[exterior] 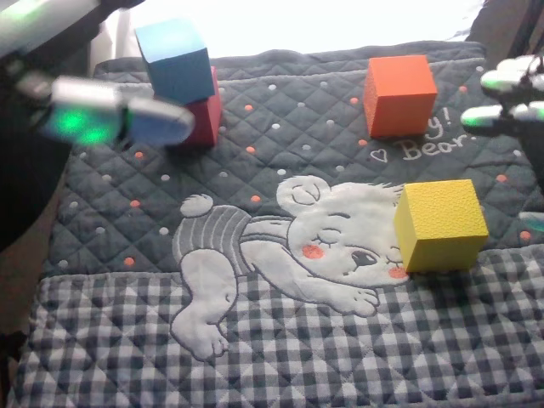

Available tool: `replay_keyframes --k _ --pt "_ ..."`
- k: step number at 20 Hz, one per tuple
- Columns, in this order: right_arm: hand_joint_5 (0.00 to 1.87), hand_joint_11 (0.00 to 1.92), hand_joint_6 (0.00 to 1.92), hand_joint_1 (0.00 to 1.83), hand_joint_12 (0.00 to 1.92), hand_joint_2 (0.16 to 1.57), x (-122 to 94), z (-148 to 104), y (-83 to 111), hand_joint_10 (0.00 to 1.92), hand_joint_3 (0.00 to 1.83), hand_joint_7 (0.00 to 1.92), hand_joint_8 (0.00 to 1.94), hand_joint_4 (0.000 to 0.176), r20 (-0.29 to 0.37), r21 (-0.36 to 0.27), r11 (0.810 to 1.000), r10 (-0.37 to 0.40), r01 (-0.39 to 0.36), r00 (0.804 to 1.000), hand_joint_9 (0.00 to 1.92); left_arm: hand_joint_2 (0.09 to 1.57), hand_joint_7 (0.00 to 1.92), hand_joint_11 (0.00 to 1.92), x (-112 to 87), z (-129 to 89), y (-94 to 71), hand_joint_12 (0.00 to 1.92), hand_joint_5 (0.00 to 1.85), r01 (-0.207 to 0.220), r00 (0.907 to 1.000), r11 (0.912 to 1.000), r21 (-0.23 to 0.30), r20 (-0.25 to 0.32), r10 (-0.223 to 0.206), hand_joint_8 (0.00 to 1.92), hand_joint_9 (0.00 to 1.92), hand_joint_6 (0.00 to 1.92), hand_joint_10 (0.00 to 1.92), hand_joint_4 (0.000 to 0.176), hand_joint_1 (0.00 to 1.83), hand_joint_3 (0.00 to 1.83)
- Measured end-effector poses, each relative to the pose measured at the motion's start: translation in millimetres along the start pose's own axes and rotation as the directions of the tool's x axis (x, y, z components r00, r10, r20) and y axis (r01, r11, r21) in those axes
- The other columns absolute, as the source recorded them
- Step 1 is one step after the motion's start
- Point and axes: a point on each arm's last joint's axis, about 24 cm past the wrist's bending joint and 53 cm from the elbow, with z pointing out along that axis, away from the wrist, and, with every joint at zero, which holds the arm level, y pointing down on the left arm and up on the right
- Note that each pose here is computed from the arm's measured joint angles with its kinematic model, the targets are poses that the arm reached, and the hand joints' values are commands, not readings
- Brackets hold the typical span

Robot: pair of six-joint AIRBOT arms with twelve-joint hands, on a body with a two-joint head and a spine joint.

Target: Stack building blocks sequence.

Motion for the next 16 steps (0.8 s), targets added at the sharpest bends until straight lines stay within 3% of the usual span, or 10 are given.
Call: replay_keyframes --k 3,6,7,9,10,11,12,13,14,16 --pt "0.49 0.29 0.0 0.81 0.04 1.07 -1 15 9.6 0.0 0.0 0.36 0.0 0.118 0.043 -0.053 0.998 0.018 -0.016 0.999 0.3 0.85 0.0 0.0 5.0 -26 -17.7 0.0 0.03 0.043 0.9984 0.9978 0.051 0.036 -0.044 0.0 0.0 0.01 0.0 0.176 0.61 0.0" --pt "0.41 0.29 0.0 0.76 0.02 1.06 8 27 23.0 0.0 0.0 0.32 0.0 0.134 0.021 -0.109 0.994 0.012 -0.009 1.0 0.26 0.83 0.0 0.0 25.1 -38 -27.6 0.0 0.05 0.084 0.9965 0.9929 0.084 -0.006 -0.084 0.0 0.0 0.01 0.0 0.176 0.67 0.0" --pt "0.36 0.4 0.0 0.83 0.06 1.01 9 31 23.8 0.01 0.0 0.33 0.0 0.138 0.018 -0.119 0.993 0.022 -0.02 1.0 0.34 0.81 0.0 0.0 24.9 -41 -23.0 0.0 0.05 0.103 0.9947 0.9921 0.072 -0.001 -0.103 0.0 0.0 0.01 0.0 0.176 0.71 0.0" --pt "0.31 0.25 0.0 0.75 0.01 1.03 17 37 16.2 0.0 0.01 0.22 0.0 0.136 -0.012 -0.109 0.992 0.058 -0.059 0.998 0.2 0.79 0.0 0.0 21.5 -47 -9.1 0.0 0.07 0.125 0.9919 0.9918 0.028 0.02 -0.126 0.0 0.0 0.01 0.0 0.173 0.71 0.0" --pt "0.29 0.19 0.0 0.72 0.0 1.04 27 40 10.7 0.0 0.01 0.2 0.0 0.134 -0.045 -0.091 0.993 0.069 -0.072 0.997 0.14 0.79 0.0 0.0 21.3 -50 -3.7 0.0 0.08 0.13 0.9912 0.9915 0.01 0.024 -0.13 0.0 0.0 0.01 0.0 0.153 0.74 0.0" --pt "0.27 0.24 0.0 0.72 0.03 1.01 37 42 6.2 0.01 0.0 0.2 0.0 0.135 -0.078 -0.074 0.994 0.076 -0.082 0.994 0.17 0.78 0.0 0.0 22.7 -52 1.3 0.0 0.1 0.136 0.9904 0.9907 -0.007 0.025 -0.136 0.0 0.0 0.02 0.0 0.155 0.8 0.0" --pt "0.24 0.28 0.0 0.83 0.04 0.99 49 44 3.4 0.01 0.0 0.19 0.0 0.156 -0.114 -0.064 0.994 0.077 -0.085 0.99 0.18 0.78 0.0 0.0 23.8 -53 3.2 0.0 0.09 0.141 0.9897 0.9899 -0.014 0.027 -0.141 0.0 0.0 0.01 0.0 0.169 0.76 0.0" --pt "0.24 0.28 0.0 0.83 0.04 0.99 55 44 1.4 0.01 0.0 0.19 0.0 0.156 -0.134 -0.055 0.995 0.08 -0.088 0.988 0.18 0.78 0.0 0.0 24.9 -53 3.0 0.0 0.09 0.146 0.989 0.9892 -0.014 0.027 -0.145 0.0 0.0 0.01 0.0 0.169 0.76 0.0" --pt "0.22 0.24 0.0 0.92 0.03 0.98 62 45 -3.6 0.0 0.0 0.16 0.0 0.16 -0.159 -0.04 0.996 0.074 -0.082 0.984 0.15 0.8 0.0 0.0 27.3 -54 2.2 0.0 0.08 0.154 0.9877 0.988 -0.01 0.029 -0.154 0.0 0.0 0.0 0.0 0.141 0.72 0.0" --pt "0.23 0.26 0.0 0.93 0.04 0.96 67 47 -13.4 0.02 0.0 0.18 0.01 0.148 -0.183 -0.007 0.997 0.073 -0.076 0.98 0.18 0.81 0.0 0.0 30.9 -53 0.9 0.0 0.08 0.163 0.9864 0.9866 -0.008 0.022 -0.163 0.0 0.0 0.0 0.0 0.14 0.72 0.0"
